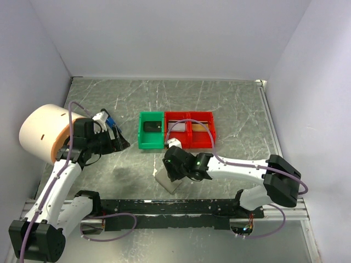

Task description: Take the credit cards out of the card holder

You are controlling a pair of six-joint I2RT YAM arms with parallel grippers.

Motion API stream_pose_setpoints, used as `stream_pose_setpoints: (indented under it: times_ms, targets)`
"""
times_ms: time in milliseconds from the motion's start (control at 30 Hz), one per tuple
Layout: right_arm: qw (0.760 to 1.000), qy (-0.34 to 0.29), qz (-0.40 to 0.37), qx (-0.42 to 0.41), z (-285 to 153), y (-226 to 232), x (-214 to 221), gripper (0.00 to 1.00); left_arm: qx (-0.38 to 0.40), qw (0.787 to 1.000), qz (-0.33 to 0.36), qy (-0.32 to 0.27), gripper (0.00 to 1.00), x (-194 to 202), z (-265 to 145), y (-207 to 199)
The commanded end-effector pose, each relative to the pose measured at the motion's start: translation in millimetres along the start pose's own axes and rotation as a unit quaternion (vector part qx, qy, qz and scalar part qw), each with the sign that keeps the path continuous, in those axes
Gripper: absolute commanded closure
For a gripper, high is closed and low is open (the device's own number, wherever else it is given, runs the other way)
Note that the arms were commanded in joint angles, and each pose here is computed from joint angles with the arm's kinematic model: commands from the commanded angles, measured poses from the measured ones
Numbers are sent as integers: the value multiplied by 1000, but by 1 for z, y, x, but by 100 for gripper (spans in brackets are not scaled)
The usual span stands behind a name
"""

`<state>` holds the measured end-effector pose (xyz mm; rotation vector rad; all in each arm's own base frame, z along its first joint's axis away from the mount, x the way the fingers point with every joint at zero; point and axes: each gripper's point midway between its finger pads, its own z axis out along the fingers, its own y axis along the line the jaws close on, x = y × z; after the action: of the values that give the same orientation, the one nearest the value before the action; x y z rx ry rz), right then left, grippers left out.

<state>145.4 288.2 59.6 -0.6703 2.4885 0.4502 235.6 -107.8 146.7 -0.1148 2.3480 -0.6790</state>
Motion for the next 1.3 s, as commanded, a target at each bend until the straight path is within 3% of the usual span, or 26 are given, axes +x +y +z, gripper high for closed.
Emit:
stream_pose_setpoints:
  times_ms: [0,200,333,467,533,800,967,1100,1267]
  targets:
    - [999,5,-4,32,5,-7,3,55,18,1000,17,-18,12,-10,-4,-10]
    - [997,35,14,74,16,-27,30,58,31,999,23,-24,29,-11,-6,-14]
    - [996,37,30,76,17,-30,38,59,57,998,23,-21,32,-10,-7,-23]
    - [994,39,53,85,16,-35,46,59,194,980,-28,-26,31,-5,-12,-73]
    - [993,38,67,84,15,-34,46,59,218,974,-49,-30,29,8,-8,-88]
    - [993,2,98,69,0,-25,24,59,152,985,-77,39,30,92,31,-95]
    - [994,8,84,74,-11,-24,17,58,186,976,-99,53,30,120,35,-116]
    - [995,12,65,74,-15,-19,9,57,159,980,-105,56,32,137,40,-116]
    - [999,11,50,9,-10,9,0,60,102,984,-132,58,40,152,48,-105]
